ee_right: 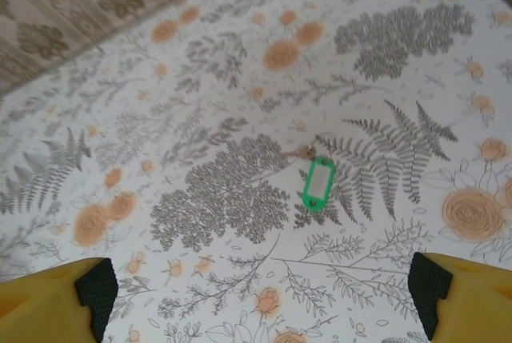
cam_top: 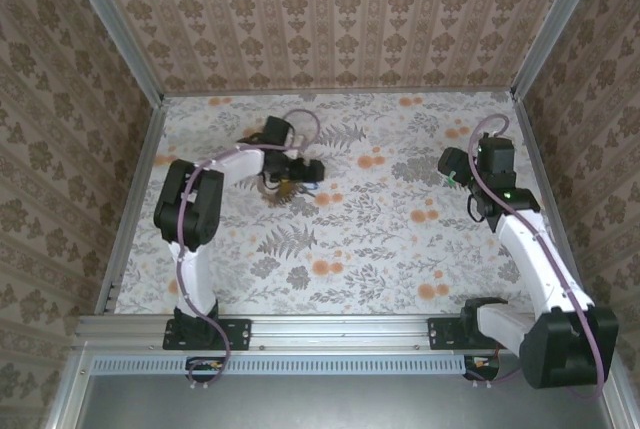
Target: Put the keys on the keyring
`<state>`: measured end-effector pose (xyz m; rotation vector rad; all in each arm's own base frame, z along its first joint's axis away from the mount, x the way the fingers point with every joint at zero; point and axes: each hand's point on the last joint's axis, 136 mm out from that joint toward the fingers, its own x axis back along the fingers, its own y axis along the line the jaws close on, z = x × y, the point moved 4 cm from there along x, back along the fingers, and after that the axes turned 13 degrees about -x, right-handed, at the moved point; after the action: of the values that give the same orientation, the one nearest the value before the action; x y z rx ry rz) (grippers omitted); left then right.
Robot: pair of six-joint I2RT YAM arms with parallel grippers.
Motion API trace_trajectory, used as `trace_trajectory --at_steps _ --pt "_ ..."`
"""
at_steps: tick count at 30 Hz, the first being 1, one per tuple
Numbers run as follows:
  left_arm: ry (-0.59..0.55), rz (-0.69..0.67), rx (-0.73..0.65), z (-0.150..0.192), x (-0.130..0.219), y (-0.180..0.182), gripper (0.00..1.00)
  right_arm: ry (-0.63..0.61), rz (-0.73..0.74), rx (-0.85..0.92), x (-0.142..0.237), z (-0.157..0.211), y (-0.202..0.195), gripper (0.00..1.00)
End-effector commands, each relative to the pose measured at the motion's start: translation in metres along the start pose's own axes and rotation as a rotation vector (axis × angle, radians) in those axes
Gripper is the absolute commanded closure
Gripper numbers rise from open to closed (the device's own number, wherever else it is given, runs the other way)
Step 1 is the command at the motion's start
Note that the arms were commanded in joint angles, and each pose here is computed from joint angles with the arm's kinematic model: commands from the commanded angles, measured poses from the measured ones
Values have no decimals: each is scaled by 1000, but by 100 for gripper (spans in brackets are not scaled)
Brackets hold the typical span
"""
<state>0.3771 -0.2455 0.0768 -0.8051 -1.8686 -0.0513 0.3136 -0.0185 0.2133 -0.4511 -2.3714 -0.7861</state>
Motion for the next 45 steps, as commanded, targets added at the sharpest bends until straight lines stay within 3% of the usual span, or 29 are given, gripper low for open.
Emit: trace_trajectory --at_steps 1,2,5,9,13,16,21,27,34,38,42,45 --pt "128 18 -2 38 -6 -42 0 120 45 -31 -20 7 -1 9" --pt "132 20 -26 40 -6 -53 0 159 43 -31 -27 9 -1 12" --pt "157 33 -109 48 -1 -85 0 248 69 -70 -52 8 -10 38" --pt "134 58 -168 43 28 -119 0 312 124 -185 -87 -2 -31 49" --pt "12 131 -270 15 92 -169 0 328 147 -206 -110 -13 -38 56" --pt "-83 175 -319 -2 140 -187 0 377 119 -252 -132 -16 -47 60" --pt "-164 91 -308 2 185 -162 0 471 80 -186 -158 -12 -42 68" --pt "-312 -3 -324 30 213 -131 0 530 100 -117 -174 0 -52 66" --pt "-496 39 -437 58 241 -139 0 571 65 -121 -190 11 -53 73" --pt "-479 18 -436 66 241 -135 0 578 63 -104 -191 13 -54 74" --pt "-443 1 -418 71 236 -132 0 574 40 -90 -192 11 -51 87" --pt "-438 9 -419 73 236 -134 0 586 11 -93 -189 9 -45 92"
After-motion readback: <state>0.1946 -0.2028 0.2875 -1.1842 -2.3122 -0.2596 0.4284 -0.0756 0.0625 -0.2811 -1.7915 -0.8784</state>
